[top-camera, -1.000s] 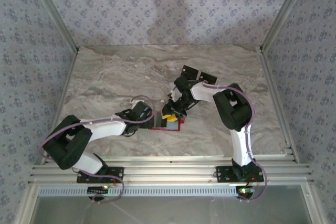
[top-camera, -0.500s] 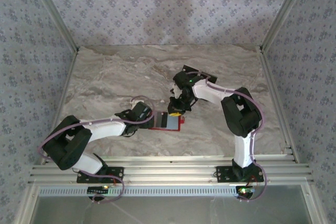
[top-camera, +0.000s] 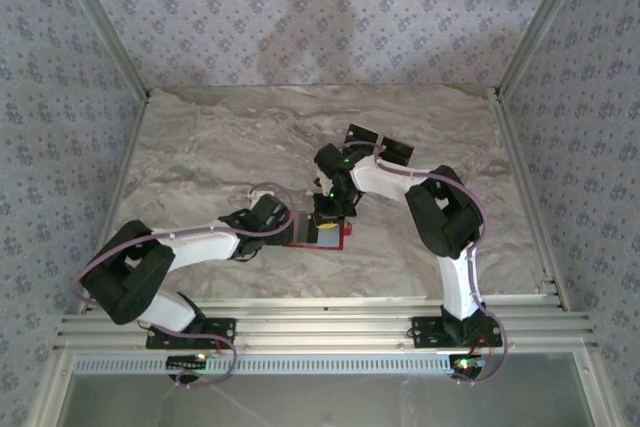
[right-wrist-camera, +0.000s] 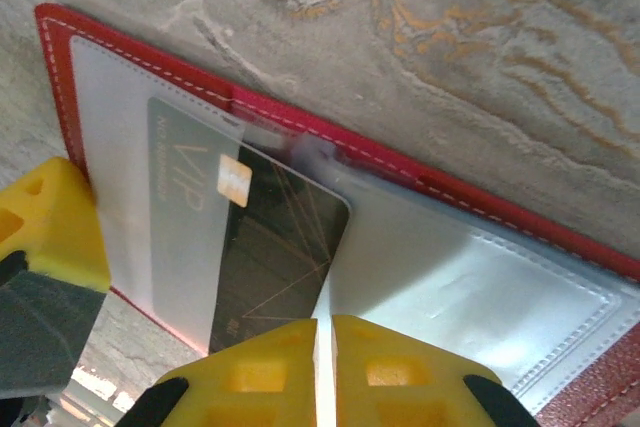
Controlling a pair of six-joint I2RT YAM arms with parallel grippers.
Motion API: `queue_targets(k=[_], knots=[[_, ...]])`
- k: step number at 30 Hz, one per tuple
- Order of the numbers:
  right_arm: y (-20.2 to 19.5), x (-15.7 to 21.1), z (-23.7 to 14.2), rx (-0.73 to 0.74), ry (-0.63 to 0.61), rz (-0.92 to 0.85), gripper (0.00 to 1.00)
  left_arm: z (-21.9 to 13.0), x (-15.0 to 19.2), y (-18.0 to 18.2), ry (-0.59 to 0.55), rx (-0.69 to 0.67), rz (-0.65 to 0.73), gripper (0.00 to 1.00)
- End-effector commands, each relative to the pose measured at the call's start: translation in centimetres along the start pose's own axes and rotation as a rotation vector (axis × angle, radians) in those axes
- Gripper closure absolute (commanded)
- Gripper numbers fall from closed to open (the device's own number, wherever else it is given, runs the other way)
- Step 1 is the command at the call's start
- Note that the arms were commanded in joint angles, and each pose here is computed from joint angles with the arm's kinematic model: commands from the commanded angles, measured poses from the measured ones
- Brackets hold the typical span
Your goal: Put the credit cards into the card holder
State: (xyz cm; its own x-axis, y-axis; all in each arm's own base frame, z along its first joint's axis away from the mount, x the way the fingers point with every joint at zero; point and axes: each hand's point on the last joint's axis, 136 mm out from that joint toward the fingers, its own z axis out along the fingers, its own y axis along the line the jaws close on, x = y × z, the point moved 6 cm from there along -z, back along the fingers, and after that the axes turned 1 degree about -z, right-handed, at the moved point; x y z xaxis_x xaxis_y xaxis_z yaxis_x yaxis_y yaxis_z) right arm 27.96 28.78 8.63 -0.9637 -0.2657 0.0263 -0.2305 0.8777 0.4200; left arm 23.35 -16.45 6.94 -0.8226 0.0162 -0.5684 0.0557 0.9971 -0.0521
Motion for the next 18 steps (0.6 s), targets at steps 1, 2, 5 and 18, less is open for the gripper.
queue_targets(k=[1, 2, 5, 18], knots=[[-0.1, 0.6, -0.6, 0.036, 0.004, -0.017, 0.87, 0.5, 2.0, 0.6, 0.073, -0.015, 0.012, 0.00], [-0.1, 0.6, -0.5, 0.036, 0.005, -0.016, 0.87, 0.5, 2.1, 0.6, 0.074, -0.017, 0.014, 0.00], [0.1, 0.6, -0.1, 0.034, 0.012, -0.019, 0.87, 0.5, 2.1, 0.6, 0.075, -0.017, 0.016, 0.00], [2.6, -0.4, 1.5, 0.003, 0.036, -0.053, 0.87, 1.0, 2.6, 0.3, 0.090, -0.008, 0.013, 0.00]])
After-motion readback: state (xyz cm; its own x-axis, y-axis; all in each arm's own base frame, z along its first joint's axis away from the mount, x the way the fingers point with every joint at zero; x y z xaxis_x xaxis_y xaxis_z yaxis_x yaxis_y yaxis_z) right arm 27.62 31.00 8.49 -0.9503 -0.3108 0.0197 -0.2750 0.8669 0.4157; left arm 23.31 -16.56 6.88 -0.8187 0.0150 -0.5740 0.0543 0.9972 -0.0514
